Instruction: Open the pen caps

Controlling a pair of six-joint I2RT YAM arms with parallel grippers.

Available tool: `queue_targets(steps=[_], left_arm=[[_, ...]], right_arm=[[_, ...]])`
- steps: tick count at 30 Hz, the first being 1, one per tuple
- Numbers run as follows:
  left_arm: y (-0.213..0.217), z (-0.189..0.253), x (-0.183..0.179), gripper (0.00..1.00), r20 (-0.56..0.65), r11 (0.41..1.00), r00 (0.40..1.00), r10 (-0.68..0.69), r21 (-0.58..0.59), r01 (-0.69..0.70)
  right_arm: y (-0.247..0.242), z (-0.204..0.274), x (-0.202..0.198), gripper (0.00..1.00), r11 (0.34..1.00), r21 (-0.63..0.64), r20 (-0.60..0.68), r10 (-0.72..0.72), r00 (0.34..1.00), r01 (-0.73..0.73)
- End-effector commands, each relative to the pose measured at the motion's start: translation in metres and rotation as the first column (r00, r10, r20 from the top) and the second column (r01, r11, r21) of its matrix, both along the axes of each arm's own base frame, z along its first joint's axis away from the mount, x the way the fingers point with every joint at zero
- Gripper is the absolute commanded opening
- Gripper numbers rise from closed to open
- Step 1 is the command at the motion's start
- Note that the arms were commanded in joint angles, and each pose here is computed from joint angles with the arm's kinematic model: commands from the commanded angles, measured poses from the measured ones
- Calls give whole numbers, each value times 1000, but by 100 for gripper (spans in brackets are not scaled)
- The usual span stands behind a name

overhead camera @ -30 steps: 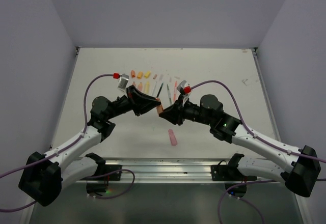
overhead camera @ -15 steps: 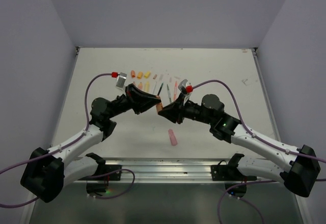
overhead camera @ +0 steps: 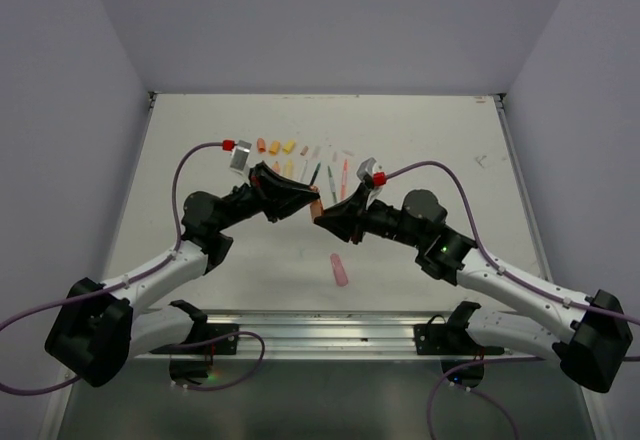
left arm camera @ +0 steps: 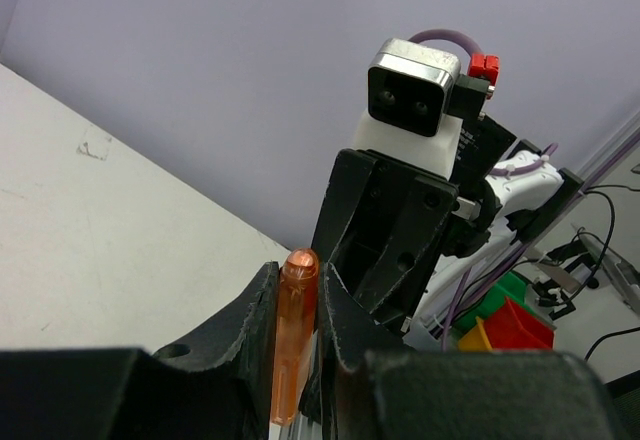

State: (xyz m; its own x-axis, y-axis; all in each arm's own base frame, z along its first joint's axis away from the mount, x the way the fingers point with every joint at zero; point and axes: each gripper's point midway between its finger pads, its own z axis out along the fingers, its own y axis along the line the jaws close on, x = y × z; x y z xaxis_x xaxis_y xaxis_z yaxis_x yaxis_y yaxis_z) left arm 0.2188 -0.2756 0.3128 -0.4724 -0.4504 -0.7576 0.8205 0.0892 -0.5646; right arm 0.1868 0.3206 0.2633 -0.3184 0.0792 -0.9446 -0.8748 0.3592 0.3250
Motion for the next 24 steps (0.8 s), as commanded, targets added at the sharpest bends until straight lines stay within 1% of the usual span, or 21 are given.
queue_targets(steps=[1, 6, 17, 22, 24], left_arm=[[22, 91, 5, 0, 191, 968, 972, 138, -234, -92], [27, 104, 7, 0, 216, 957, 960, 178, -264, -117], [34, 111, 16, 0, 213, 940, 952, 220, -306, -148], [31, 110, 19, 0, 209, 944, 956, 205, -300, -137], [27, 101, 22, 0, 186, 952, 964, 190, -274, -135]], right_arm=[[-9, -71, -27, 1, 978, -180, -137, 77, 988, -101], [-13, -87, -31, 1, 975, -193, -174, 74, 982, -108], [-24, -95, -37, 1, 977, -193, -186, 51, 981, -87], [-25, -92, -35, 4, 980, -183, -187, 44, 981, -79], [-24, -84, -33, 6, 982, -175, -176, 40, 984, -71]])
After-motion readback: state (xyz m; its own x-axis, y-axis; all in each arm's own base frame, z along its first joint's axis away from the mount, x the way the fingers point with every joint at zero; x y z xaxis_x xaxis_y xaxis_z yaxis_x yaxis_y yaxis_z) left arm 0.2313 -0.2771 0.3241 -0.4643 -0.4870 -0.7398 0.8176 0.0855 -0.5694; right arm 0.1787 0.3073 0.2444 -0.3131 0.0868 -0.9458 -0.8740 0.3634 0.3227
